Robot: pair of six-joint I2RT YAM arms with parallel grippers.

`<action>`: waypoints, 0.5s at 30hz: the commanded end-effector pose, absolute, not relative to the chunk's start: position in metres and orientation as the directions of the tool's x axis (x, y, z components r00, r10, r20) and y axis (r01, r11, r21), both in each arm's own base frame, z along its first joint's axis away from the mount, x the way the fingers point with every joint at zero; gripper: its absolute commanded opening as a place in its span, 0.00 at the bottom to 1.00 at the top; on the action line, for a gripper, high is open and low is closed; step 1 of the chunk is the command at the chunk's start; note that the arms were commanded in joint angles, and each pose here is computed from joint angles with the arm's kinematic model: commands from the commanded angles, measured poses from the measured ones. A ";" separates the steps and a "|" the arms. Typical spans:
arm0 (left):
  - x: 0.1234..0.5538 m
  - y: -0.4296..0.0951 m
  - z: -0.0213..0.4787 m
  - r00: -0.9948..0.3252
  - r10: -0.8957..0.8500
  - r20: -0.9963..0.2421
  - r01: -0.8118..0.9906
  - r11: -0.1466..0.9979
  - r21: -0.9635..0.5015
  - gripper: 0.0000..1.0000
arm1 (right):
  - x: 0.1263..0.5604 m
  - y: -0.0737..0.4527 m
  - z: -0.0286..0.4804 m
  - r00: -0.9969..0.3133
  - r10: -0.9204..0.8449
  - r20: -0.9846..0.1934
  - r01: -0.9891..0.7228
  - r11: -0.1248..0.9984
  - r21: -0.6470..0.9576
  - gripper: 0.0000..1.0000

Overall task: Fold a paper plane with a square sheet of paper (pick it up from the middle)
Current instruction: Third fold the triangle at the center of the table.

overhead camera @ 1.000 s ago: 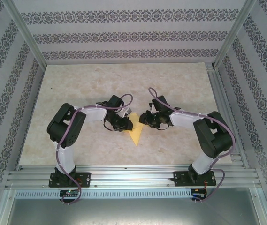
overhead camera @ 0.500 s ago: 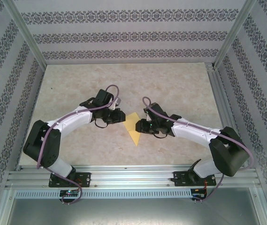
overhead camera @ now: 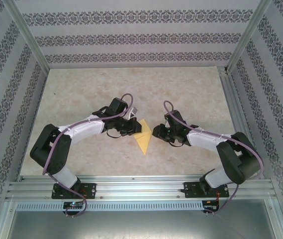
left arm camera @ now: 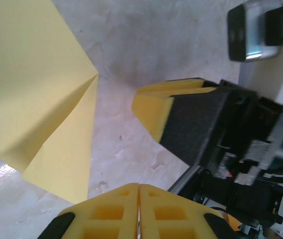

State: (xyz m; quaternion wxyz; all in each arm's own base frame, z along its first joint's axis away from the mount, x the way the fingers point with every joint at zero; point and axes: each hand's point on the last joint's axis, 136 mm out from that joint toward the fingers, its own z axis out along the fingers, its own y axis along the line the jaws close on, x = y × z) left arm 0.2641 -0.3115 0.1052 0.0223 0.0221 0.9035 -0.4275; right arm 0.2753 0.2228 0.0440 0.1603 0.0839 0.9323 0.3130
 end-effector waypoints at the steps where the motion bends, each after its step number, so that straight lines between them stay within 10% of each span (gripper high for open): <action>1: 0.265 -0.325 0.096 -0.999 0.024 -0.023 0.033 0.628 -0.777 0.10 | 0.286 0.241 0.052 -0.936 0.260 -0.237 0.022 0.715 0.699 0.32; 15: 0.255 -0.316 0.029 -0.997 0.008 0.074 -0.041 0.768 -0.639 0.05 | 0.311 0.250 0.039 -0.946 0.265 -0.188 0.039 0.666 0.745 0.36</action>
